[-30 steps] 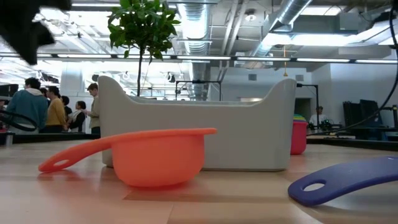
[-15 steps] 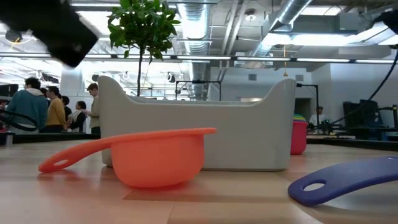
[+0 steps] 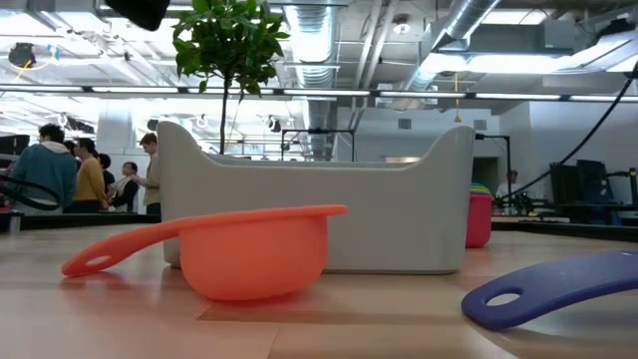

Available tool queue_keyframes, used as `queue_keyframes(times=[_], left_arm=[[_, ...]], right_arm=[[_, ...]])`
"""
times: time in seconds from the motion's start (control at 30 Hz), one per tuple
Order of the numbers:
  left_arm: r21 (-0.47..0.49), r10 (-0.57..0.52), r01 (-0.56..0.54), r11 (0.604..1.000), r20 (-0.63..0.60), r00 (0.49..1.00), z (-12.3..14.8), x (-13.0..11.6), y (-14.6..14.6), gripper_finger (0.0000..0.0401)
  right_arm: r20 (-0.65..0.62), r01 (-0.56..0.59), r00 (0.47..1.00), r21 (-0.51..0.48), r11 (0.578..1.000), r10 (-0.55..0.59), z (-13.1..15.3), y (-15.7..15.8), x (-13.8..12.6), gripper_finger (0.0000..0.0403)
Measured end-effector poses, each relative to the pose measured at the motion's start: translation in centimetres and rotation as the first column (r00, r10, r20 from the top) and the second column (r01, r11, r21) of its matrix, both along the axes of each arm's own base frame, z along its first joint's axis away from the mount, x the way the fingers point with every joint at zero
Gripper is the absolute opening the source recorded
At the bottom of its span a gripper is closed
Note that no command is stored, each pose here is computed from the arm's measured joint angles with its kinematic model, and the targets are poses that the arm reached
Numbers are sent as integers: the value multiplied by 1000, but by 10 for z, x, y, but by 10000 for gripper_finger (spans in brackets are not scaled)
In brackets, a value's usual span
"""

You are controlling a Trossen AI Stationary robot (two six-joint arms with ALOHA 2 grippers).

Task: Nest measuring cups in basket
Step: Stack the orange measuring cup on top of the light blue measuring cup

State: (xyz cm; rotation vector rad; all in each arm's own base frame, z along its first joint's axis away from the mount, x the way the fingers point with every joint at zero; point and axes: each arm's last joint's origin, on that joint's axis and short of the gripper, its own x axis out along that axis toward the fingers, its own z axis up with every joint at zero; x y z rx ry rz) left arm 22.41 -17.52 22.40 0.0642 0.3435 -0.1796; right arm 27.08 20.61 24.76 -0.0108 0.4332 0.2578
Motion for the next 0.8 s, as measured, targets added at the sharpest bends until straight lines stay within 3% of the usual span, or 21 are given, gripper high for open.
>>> queue_keyframes(times=[0.2, 0.5, 0.8], left_arm=[[132, 24, 4, 991, -205, 978, -1, -11, -3, 0], [204, 132, -47, 978, -427, 894, 5, -26, 2, 0], [197, 198, -107, 975, -534, 822, 1, -34, 8, 0]], right_arm=[[-268, 16, 962, -166, 986, -61, 0, 4, 50, 31], [-411, -173, 904, -103, 979, 116, -14, 20, 105, 60], [-460, -162, 883, -101, 982, 99, -51, 21, 141, 151]])
